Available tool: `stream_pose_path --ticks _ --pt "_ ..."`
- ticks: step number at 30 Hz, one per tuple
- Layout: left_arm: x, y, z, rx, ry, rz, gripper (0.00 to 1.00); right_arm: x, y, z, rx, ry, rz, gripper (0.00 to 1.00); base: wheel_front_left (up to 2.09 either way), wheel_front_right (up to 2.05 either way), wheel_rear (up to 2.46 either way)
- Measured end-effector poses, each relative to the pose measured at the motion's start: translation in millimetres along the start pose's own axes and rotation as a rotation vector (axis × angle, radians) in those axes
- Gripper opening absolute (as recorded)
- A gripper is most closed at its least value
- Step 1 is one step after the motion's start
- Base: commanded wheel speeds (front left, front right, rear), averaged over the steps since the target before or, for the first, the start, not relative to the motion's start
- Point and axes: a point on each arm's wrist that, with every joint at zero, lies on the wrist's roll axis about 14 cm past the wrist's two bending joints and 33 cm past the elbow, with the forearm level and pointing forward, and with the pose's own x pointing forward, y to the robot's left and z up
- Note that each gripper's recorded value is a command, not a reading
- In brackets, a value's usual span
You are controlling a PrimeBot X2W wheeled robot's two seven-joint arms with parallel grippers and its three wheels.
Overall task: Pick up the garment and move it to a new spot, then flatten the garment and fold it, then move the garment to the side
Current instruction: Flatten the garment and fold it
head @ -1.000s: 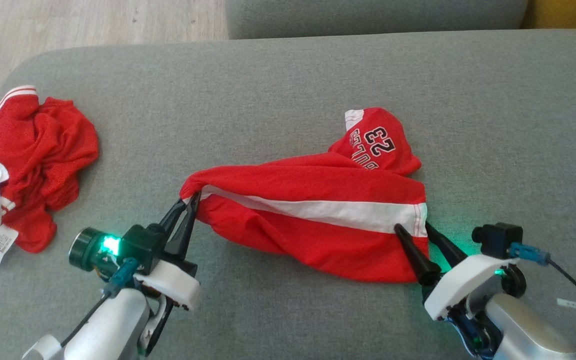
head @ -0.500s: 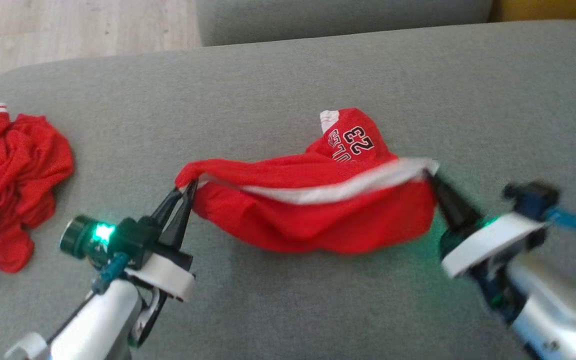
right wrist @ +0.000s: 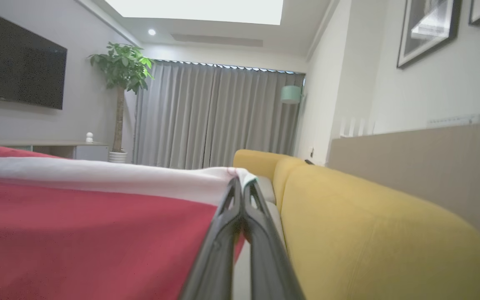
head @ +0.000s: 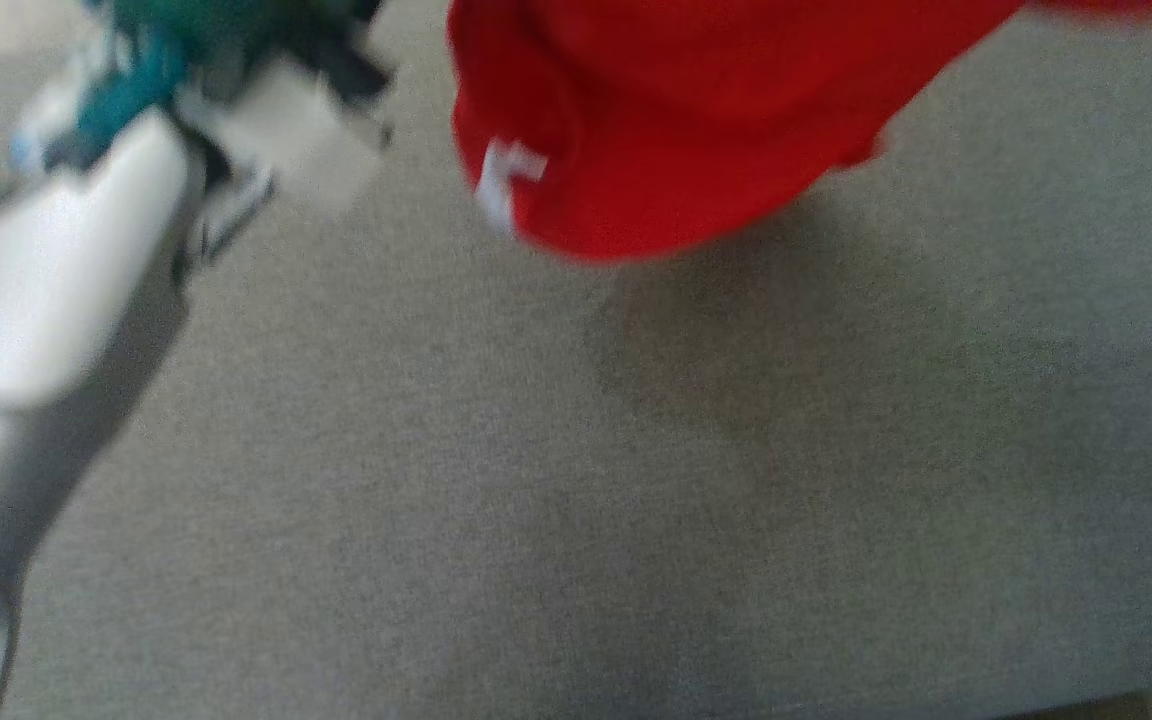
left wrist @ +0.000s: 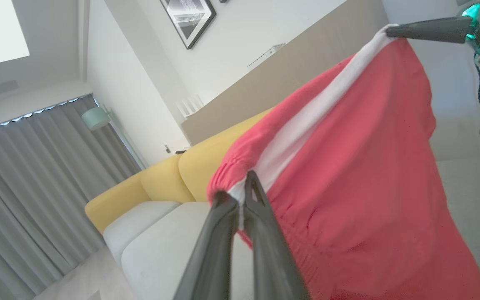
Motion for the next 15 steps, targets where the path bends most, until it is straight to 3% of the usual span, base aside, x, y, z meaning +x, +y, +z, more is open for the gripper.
stream_pose_path --ticks 8,11,15 --pt "82 45 -5 0.086 -0.142 0.026 0.0 80 -41 13 -0.194 -0.056 -0.059 0.0 0.0 0.0 0.0" --pt "98 52 -6 0.066 -0.211 0.044 0.0 91 -52 3 -0.228 -0.062 -0.079 0.0 0.0 0.0 0.0" --pt "99 36 -34 0.009 -0.179 0.021 0.0 86 -57 -7 -0.224 -0.055 -0.088 0.0 0.0 0.0 0.0"
